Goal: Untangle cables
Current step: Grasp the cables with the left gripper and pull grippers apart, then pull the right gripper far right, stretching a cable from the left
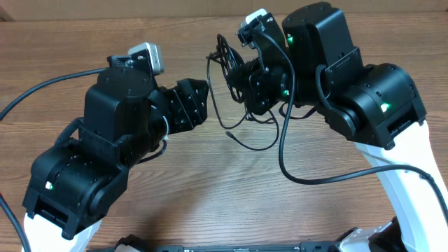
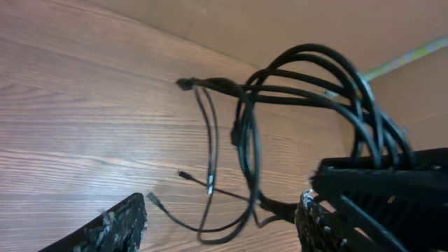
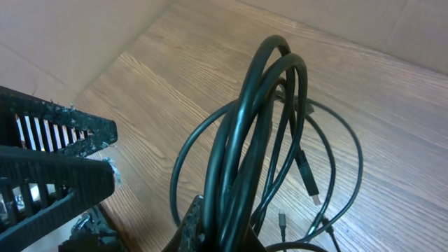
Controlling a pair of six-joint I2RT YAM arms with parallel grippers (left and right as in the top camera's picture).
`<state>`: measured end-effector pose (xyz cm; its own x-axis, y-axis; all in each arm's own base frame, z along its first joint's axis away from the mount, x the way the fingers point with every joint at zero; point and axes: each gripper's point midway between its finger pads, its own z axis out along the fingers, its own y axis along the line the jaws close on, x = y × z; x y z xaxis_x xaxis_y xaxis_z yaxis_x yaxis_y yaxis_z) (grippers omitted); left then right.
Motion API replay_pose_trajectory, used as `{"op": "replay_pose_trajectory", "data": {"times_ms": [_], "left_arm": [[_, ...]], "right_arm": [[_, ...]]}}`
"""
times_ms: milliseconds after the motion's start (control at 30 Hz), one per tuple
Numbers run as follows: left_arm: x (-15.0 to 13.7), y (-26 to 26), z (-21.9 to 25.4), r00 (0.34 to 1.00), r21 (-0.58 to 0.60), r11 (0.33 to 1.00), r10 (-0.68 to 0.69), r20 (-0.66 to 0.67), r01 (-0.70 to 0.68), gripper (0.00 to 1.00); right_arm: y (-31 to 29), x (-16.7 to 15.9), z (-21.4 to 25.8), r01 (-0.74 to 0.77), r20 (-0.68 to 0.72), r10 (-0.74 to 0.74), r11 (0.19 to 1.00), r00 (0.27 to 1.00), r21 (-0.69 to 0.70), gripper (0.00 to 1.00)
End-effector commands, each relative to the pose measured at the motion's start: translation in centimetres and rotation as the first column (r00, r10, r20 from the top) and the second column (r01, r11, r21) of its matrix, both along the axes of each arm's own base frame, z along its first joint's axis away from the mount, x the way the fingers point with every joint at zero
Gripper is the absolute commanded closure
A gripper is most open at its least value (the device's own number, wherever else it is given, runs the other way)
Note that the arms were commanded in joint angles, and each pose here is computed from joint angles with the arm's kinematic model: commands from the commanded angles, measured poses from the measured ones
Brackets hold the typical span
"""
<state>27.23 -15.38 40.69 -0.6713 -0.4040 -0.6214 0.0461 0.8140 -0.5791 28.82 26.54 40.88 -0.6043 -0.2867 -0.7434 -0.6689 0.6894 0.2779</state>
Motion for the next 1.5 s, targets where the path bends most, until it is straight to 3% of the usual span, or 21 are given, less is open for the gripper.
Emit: {"op": "replay_pose_trajectory", "data": {"times_ms": [0,233,267,367,400,600,800,1133,1467], "left_arm": [[-0.2,-0.2,0.6,1.000,-0.042,0.999,0.003,-0.003,-0.003,0.32],[0.8,-0.2,-0.6,0.999,-0.009,1.000,0.025,-0.033,-0.025,0.36],[1.0,-0.3,-0.9,0.999,-0.005,1.000,0.025,-0.040,-0.025,0.44],[1.4,-0.7,-1.5,0.998,0.004,1.000,0.023,-0.061,-0.023,0.85],[1.6,-0.7,-1.7,0.998,0.007,1.000,0.023,-0.066,-0.022,0.93],[2.1,-1.0,-2.4,0.996,0.020,1.000,0.026,-0.085,-0.024,0.96],[2.1,-0.7,-2.7,0.995,0.035,0.999,0.038,-0.092,-0.035,0.96],[1.4,2.5,-4.5,0.979,0.168,0.977,0.157,-0.130,-0.134,0.96],[0.3,8.7,-3.1,0.941,0.159,0.939,0.323,-0.099,-0.305,0.96]], "right_arm": [[-0.1,-1.0,2.3,-0.037,0.047,0.034,0.998,0.998,0.052,0.96],[1.3,-2.9,2.9,-0.106,-0.045,0.114,0.982,0.992,0.154,0.96],[1.6,-3.3,3.0,-0.125,-0.052,0.135,0.978,0.989,0.166,0.96],[1.7,-3.6,3.1,-0.140,-0.059,0.153,0.974,0.987,0.177,0.96],[1.7,-3.6,3.0,-0.140,-0.061,0.153,0.974,0.986,0.176,0.96],[2.3,-4.8,3.4,-0.197,-0.083,0.219,0.956,0.972,0.216,0.96],[1.9,-4.1,3.2,-0.163,-0.071,0.179,0.968,0.981,0.191,0.96],[-3.2,-0.6,4.2,0.075,0.051,-0.081,0.991,0.995,0.109,0.96],[-13.2,2.4,6.4,0.371,0.117,-0.386,0.919,0.915,0.129,0.96]]}}
